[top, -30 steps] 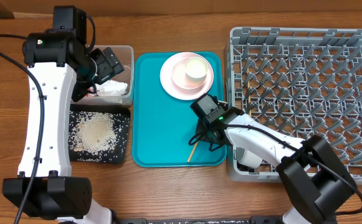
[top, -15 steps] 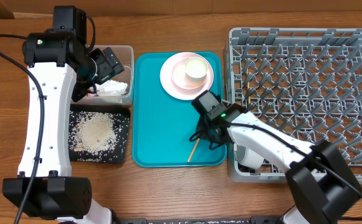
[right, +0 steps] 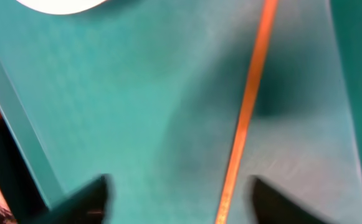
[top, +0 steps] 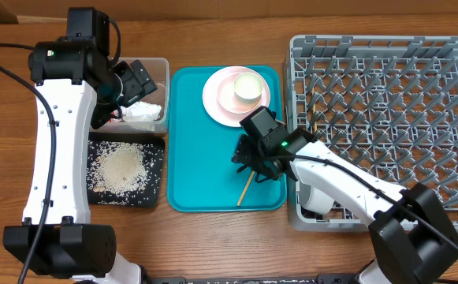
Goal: Sort waste into correct bins and load items into the dishwasher
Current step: 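Lower the right gripper and pinch the second chopstick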
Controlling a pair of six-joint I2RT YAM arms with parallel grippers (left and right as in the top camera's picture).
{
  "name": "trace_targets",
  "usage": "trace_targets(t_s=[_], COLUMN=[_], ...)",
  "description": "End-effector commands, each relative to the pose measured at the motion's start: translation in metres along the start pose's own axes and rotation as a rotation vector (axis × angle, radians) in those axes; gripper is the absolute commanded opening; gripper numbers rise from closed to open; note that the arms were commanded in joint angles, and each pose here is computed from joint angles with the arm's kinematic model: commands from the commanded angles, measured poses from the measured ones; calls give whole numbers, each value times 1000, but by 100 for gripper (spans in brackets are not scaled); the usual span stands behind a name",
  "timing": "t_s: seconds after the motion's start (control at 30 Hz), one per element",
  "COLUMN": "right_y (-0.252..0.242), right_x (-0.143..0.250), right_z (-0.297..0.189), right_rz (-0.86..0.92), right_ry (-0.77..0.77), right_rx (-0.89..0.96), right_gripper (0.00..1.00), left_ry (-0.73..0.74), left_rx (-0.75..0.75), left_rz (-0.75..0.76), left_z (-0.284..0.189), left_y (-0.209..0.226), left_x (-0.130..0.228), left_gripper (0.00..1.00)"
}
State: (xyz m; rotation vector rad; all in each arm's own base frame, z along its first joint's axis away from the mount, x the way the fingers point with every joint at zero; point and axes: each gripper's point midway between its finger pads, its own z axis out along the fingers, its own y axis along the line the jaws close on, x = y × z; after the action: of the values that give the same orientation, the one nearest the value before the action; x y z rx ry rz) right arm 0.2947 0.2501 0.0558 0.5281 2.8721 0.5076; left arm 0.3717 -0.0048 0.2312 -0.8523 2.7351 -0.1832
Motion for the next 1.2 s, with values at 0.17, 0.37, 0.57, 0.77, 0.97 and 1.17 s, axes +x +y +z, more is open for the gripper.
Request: trace_targets(t_s=[0.17,0.37,0.57,0.77,0.97,1.17], right_y=[-11,-16,-21,-26,-26,-26], right_x=[-10,-12,-6,-3,-2,-2], right_z=[-4,0,12,21,20,20], right_rz=[91,119,92,71,56,56], right_ry=[-90,-141,-150,-163,-180,-180], right_rx=[67,110,157,196,203,204], right_gripper=[45,43,43,43,43,43], left_ry=[-17,-17,-17,-17,-17,-17], left_rx=[14,14,14,14,14,14], left_rz=[6,6,6,6,6,6], left_z=[-6,-6,-6,-6,-6,-6], left_y=[-4,-4,-4,-4,-4,-4], left_x=[-1,-1,-1,-1,-1,-1], left_gripper=[100,100,100,100,100,100])
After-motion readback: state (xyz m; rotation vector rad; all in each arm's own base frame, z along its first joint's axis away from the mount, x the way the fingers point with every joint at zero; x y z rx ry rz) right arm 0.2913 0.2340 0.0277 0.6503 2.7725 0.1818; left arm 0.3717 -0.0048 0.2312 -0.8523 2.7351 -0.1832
